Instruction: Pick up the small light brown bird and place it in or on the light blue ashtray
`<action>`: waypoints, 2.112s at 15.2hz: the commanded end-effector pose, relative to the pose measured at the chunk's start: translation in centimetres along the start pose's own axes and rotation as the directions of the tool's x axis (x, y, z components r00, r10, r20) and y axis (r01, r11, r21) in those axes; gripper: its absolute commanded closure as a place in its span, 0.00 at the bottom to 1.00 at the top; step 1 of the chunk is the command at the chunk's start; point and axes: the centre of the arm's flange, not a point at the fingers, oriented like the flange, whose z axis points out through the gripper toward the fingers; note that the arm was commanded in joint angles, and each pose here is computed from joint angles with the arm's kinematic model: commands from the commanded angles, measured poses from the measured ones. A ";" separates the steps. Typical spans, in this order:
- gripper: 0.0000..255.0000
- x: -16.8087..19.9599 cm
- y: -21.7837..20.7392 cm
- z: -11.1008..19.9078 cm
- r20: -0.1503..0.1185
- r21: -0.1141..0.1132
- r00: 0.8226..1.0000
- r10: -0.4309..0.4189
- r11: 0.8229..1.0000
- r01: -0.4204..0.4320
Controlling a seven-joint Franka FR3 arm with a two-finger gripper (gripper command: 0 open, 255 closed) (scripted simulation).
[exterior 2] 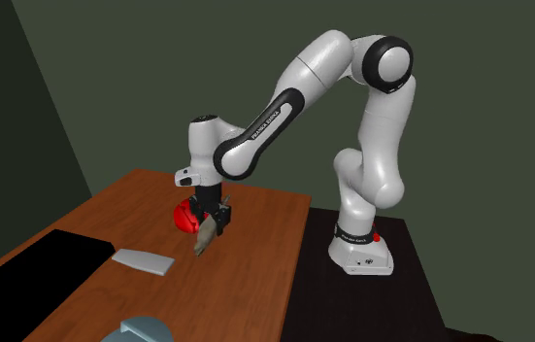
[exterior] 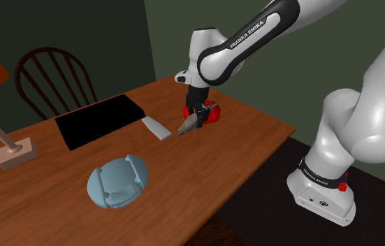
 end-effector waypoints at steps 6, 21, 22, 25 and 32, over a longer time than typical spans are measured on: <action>1.00 9.4 -0.6 1.4 -0.001 0.000 1.000 0.001 1.000 -0.001; 1.00 29.0 -2.1 3.7 -0.001 0.000 1.000 0.001 1.000 -0.001; 1.00 30.3 -2.2 3.9 -0.001 0.000 1.000 0.001 1.000 -0.001; 1.00 34.2 -2.5 4.3 -0.001 0.000 1.000 0.001 1.000 -0.001; 1.00 35.0 -2.5 7.6 0.000 0.000 1.000 0.001 1.000 -0.001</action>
